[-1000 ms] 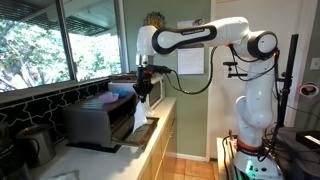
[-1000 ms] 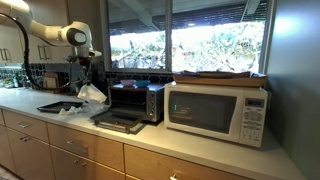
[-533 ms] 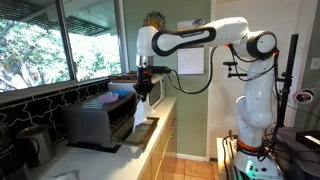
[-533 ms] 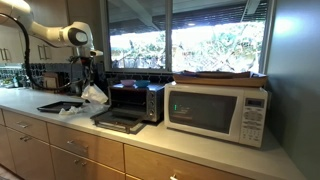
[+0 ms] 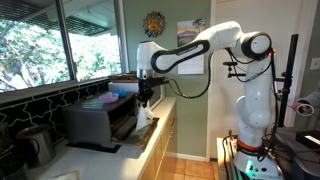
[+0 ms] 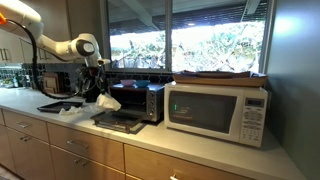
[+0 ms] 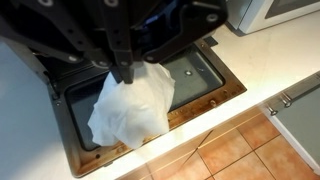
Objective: Use the white napkin to wipe the toaster oven door
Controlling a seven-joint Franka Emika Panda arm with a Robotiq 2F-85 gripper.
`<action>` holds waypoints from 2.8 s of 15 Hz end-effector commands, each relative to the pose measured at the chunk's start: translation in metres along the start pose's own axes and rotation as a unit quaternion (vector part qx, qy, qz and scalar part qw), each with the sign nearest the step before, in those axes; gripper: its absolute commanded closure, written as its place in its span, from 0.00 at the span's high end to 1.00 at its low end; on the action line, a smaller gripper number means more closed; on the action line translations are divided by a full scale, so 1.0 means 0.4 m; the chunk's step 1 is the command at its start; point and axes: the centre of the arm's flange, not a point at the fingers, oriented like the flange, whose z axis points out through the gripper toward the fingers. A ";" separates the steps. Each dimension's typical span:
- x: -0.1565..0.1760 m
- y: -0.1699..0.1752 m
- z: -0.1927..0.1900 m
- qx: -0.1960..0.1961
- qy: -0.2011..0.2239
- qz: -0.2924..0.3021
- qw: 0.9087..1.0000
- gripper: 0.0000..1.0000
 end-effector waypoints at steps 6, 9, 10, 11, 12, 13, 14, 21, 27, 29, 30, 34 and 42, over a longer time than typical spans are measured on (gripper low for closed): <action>0.002 0.029 0.218 -0.062 -0.035 -0.027 0.997 0.00; 0.007 0.019 0.255 -0.038 -0.015 -0.021 0.999 0.00; 0.010 0.019 0.267 -0.028 -0.014 -0.014 0.999 0.00; 0.012 0.019 0.267 -0.007 -0.033 -0.003 0.999 0.00; 0.020 0.011 0.246 -0.031 -0.022 -0.015 0.999 0.01; 0.021 0.010 0.252 -0.025 -0.027 -0.010 0.999 0.01; 0.022 0.011 0.255 -0.021 -0.029 -0.006 0.999 0.01; 0.069 0.014 0.413 -0.051 0.033 -0.004 0.998 0.00; 0.057 0.000 0.426 0.007 -0.022 -0.028 0.999 0.01; 0.056 -0.004 0.407 0.018 -0.023 -0.033 0.999 0.00; 0.062 -0.012 0.420 0.020 -0.030 -0.031 0.999 0.00; 0.077 0.011 0.498 -0.034 -0.043 -0.011 0.998 0.00; 0.115 0.159 0.503 -0.190 0.007 0.091 0.978 0.00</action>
